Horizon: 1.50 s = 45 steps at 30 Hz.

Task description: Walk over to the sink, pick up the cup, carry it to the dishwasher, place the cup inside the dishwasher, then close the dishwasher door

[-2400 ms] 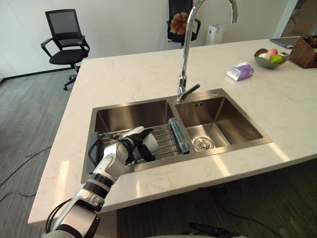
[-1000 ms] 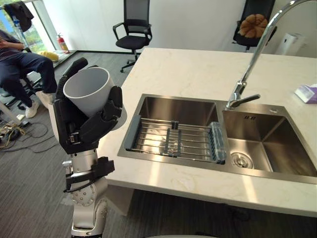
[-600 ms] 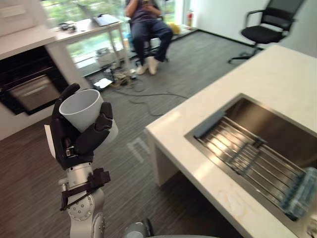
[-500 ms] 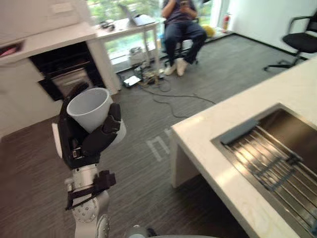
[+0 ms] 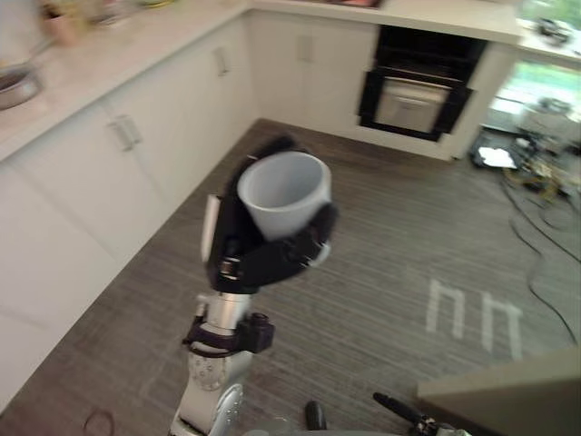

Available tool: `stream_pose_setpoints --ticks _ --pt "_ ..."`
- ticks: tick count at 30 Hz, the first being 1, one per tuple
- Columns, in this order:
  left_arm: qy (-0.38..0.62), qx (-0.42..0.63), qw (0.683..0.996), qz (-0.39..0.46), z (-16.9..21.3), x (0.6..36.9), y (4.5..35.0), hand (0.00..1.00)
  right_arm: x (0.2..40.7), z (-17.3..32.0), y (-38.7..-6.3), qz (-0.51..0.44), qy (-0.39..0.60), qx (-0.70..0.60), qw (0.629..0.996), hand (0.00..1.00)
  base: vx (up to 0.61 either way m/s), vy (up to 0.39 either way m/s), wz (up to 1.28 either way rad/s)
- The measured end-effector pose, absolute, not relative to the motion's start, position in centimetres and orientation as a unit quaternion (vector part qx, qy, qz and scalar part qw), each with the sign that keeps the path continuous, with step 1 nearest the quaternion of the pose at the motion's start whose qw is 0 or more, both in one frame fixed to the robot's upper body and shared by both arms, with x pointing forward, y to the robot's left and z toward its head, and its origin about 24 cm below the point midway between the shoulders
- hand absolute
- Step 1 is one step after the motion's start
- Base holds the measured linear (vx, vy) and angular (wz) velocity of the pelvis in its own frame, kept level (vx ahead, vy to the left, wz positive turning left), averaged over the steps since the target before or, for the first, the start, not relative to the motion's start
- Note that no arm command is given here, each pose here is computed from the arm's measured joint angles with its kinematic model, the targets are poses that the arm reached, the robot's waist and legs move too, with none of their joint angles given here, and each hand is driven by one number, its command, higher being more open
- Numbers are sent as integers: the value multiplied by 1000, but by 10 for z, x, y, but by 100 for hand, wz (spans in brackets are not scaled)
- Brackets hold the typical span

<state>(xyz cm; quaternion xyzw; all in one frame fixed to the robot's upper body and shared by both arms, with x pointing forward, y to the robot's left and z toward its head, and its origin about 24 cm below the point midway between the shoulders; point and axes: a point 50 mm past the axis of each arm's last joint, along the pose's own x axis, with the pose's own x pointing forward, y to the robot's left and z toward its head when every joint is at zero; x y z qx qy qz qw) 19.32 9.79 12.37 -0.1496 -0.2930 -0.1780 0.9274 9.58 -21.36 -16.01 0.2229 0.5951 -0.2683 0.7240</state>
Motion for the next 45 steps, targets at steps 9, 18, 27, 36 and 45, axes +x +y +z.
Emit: stream_pose_setpoints --ticks 9,18,27,36,45 --pt "-261 -138 945 -143 117 195 102 0 38 -169 -193 -254 617 236 707 100 97 7 -9" --pt "-267 -155 947 -94 118 200 118 0 28 -169 -188 -244 613 261 705 100 13 -27 -9" --pt "-257 -196 939 119 109 203 175 0 23 -171 -187 -212 615 286 704 100 2 -64 9" --pt "-220 -171 937 213 88 188 206 0 40 -168 -207 -193 604 256 730 100 -53 -29 14" --pt "-237 -172 936 194 95 186 204 0 44 -166 -224 -195 609 226 735 100 7 76 17"
